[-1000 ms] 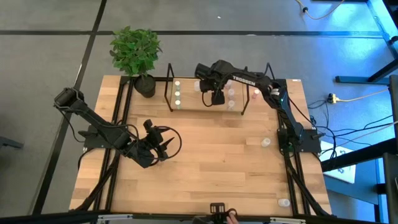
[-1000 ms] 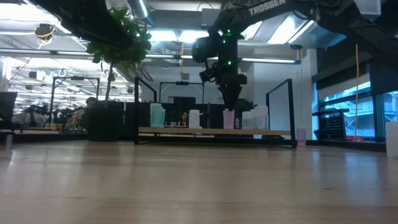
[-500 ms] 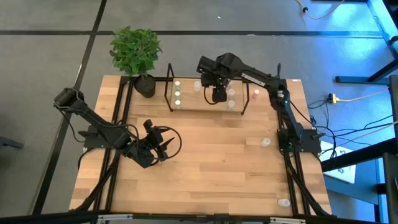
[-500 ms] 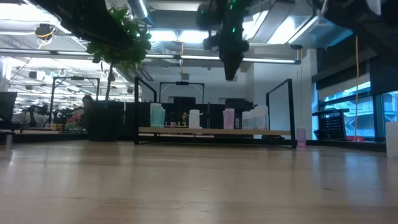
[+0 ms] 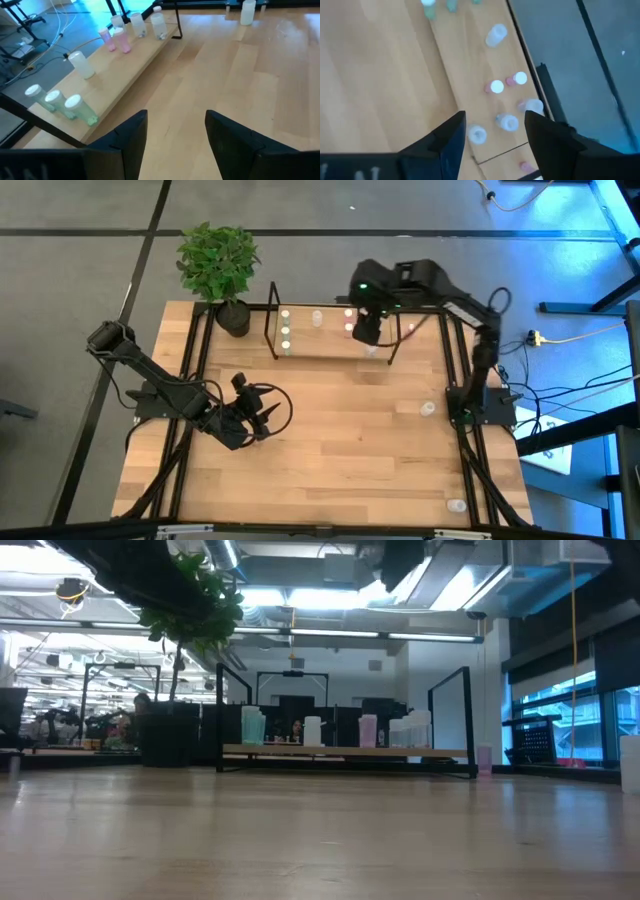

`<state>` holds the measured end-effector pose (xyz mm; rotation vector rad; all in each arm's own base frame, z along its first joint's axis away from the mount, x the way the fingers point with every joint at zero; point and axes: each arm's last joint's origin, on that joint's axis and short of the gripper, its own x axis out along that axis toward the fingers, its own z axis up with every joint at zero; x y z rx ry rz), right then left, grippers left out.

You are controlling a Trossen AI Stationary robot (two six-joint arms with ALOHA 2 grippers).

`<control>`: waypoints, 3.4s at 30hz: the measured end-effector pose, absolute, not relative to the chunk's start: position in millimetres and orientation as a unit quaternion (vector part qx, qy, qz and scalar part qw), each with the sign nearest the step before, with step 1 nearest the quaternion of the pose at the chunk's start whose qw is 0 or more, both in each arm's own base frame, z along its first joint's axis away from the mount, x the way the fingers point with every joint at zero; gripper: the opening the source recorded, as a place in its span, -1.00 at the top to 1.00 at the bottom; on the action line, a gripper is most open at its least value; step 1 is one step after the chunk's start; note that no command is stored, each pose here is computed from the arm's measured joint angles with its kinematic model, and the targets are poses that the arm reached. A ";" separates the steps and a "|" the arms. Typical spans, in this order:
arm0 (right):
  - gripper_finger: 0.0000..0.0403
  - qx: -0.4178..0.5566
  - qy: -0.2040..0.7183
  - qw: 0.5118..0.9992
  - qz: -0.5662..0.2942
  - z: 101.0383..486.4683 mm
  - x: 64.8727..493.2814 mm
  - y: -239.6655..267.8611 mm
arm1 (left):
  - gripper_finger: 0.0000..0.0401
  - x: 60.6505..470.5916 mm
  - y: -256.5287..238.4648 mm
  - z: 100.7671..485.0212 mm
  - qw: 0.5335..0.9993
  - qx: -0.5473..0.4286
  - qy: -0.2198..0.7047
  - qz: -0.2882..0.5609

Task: Pick and place medicine bottles onto shelf by color
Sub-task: Put the pink medicine bottle on the shelf aligned with the other pink medicine bottle

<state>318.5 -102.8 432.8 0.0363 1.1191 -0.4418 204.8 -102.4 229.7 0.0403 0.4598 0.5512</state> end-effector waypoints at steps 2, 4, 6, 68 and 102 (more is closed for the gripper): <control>-0.02 0.033 0.507 0.833 -0.217 443.3 308.5 -96.5 | 0.03 204.8 -102.5 229.6 0.936 0.019 0.226 0.268; -0.02 0.038 0.496 0.840 -0.218 449.8 302.3 -89.4 | 0.03 204.8 -102.5 229.6 0.936 0.019 0.226 0.268; -0.02 0.041 0.487 0.846 -0.214 455.2 297.6 -81.4 | 0.03 204.8 -102.5 229.6 0.936 0.019 0.227 0.268; 0.00 0.434 0.376 0.551 -0.605 292.1 169.4 -172.3 | 0.03 205.0 -103.3 228.6 0.938 0.014 0.238 0.253; 0.00 0.166 0.587 0.737 -0.292 253.4 139.8 -202.5 | 0.03 207.9 -98.2 229.0 0.935 0.005 0.235 0.266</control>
